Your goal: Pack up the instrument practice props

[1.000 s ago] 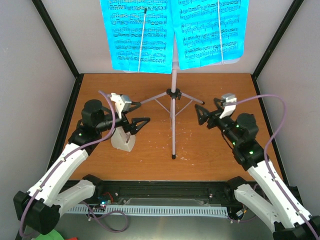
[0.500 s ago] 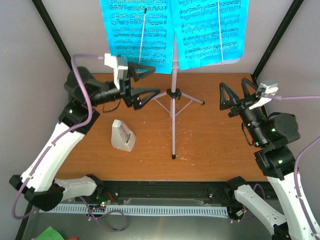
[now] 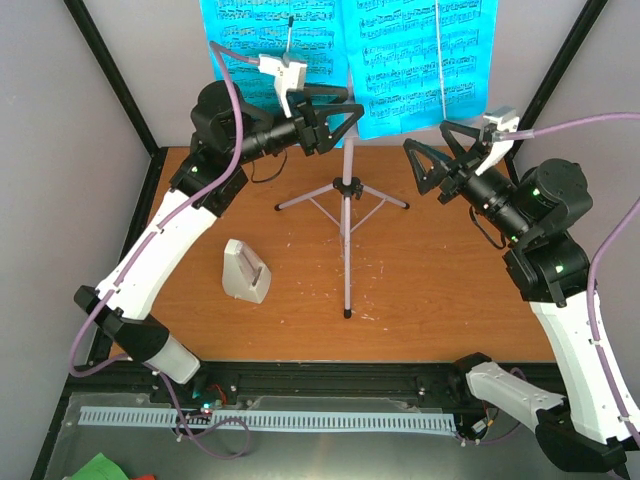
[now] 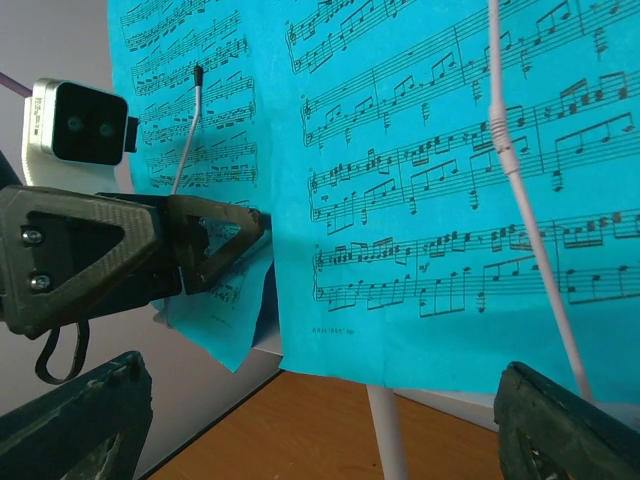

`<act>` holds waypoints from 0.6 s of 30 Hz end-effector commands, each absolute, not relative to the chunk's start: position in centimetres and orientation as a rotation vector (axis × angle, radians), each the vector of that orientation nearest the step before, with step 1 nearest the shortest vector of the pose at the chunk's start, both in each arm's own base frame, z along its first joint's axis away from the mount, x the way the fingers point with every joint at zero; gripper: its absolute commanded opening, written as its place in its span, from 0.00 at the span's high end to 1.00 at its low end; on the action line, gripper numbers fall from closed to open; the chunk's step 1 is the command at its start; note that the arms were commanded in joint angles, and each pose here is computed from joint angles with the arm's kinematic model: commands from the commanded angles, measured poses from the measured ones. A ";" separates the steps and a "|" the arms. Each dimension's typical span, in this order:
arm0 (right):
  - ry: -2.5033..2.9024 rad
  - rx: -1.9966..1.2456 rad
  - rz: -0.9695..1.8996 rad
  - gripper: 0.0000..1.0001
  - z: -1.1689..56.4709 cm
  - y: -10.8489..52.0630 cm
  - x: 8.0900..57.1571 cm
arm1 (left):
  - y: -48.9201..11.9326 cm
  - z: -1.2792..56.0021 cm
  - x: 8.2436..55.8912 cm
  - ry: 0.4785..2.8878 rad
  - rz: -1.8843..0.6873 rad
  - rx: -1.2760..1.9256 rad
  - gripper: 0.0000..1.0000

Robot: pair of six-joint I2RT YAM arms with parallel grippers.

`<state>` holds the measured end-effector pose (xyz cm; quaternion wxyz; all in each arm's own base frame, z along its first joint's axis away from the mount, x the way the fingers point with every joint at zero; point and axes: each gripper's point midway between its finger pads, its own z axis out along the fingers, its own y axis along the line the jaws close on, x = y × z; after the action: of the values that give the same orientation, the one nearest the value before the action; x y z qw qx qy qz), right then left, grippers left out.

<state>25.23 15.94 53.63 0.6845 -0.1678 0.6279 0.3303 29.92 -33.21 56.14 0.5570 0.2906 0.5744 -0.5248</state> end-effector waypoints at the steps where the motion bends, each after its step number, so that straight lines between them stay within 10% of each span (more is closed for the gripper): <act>1: 1.381 -0.402 0.739 0.08 55.0 15.9 24.5 | -32.8 58.5 30.0 1.314 -1.193 0.608 0.31; 18: 1.412 -0.274 0.529 0.06 59.1 13.5 28.2 | -34.0 57.1 32.4 1.330 -1.114 0.539 0.48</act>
<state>27.19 14.09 59.31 0.7231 -0.1356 0.6239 0.2634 32.48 -33.96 56.26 0.5971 0.2354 0.5909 -0.4888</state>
